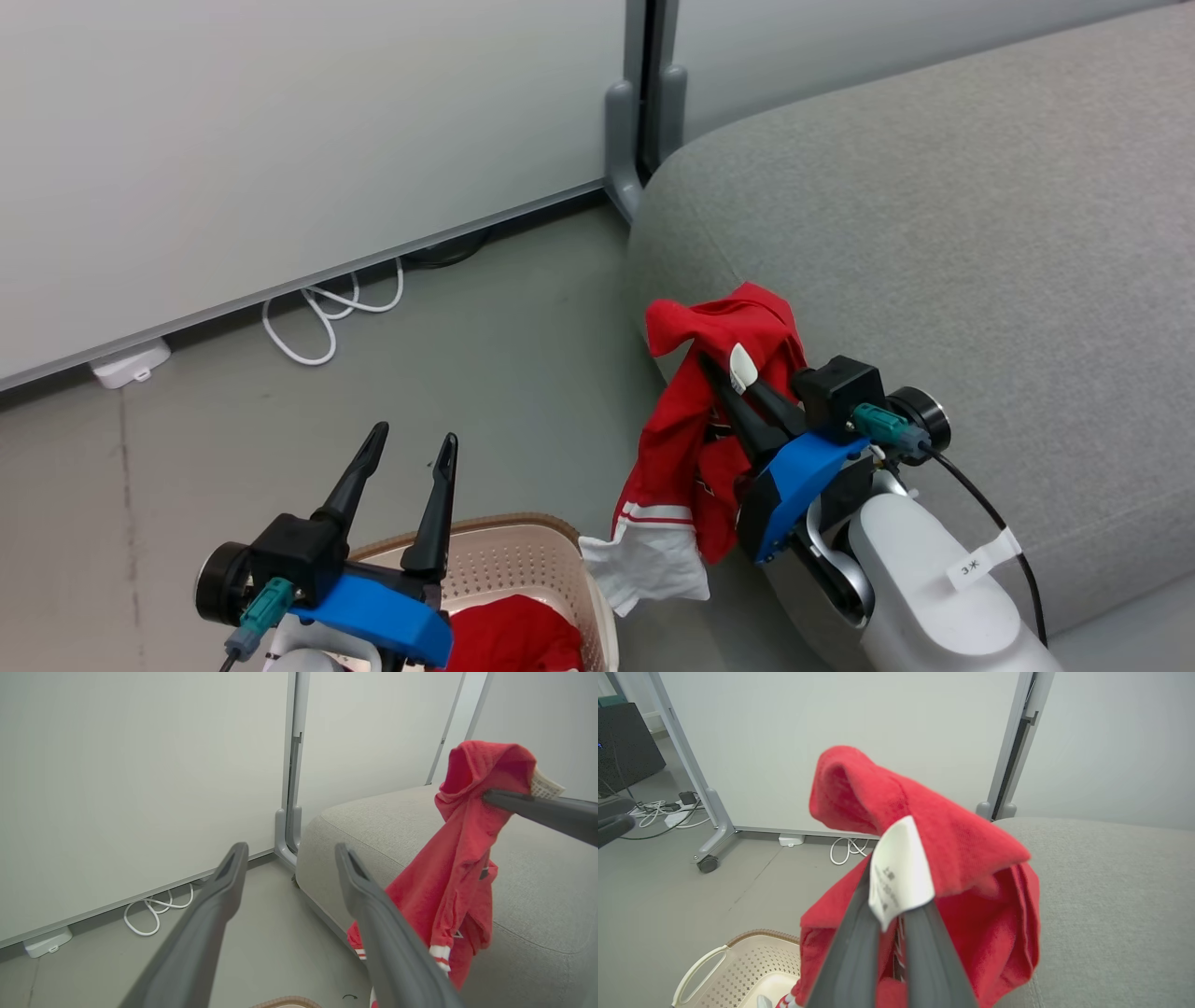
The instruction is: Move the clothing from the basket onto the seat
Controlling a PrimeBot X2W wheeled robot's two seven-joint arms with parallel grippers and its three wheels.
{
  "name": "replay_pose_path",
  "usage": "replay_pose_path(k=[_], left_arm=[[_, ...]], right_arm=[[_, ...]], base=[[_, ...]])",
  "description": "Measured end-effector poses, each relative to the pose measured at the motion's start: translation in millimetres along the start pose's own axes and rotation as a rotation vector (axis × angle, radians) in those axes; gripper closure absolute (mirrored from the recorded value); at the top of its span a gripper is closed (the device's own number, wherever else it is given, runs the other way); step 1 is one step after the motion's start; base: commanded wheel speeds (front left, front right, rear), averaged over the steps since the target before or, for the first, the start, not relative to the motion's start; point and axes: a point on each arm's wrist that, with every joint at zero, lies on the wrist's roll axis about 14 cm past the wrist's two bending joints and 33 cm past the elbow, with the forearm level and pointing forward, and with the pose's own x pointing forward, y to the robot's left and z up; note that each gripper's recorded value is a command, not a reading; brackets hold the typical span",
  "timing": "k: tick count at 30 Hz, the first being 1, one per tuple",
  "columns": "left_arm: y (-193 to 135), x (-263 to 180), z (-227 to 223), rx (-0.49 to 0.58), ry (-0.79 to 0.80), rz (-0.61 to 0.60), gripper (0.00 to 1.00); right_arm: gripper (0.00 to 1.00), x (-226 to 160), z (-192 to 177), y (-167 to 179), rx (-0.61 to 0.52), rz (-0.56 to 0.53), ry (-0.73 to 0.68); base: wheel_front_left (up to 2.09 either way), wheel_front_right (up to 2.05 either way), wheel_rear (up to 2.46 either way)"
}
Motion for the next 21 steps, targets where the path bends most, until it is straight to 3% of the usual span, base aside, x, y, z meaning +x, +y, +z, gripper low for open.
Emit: replay_pose_path(k=[13,21], left_arm=[[-45,33,-15,-0.010,0.035,-0.164,0.00],[-61,37,-19,-0.011,0.043,-0.214,0.00]], right_arm=[[1.00,-41,-11,-53,0.000,-0.173,0.021],[1.00,-56,-17,-63,0.011,-0.219,0.026]], base=[[0.00,0.00,0.00],[0.00,0.00,0.00]])
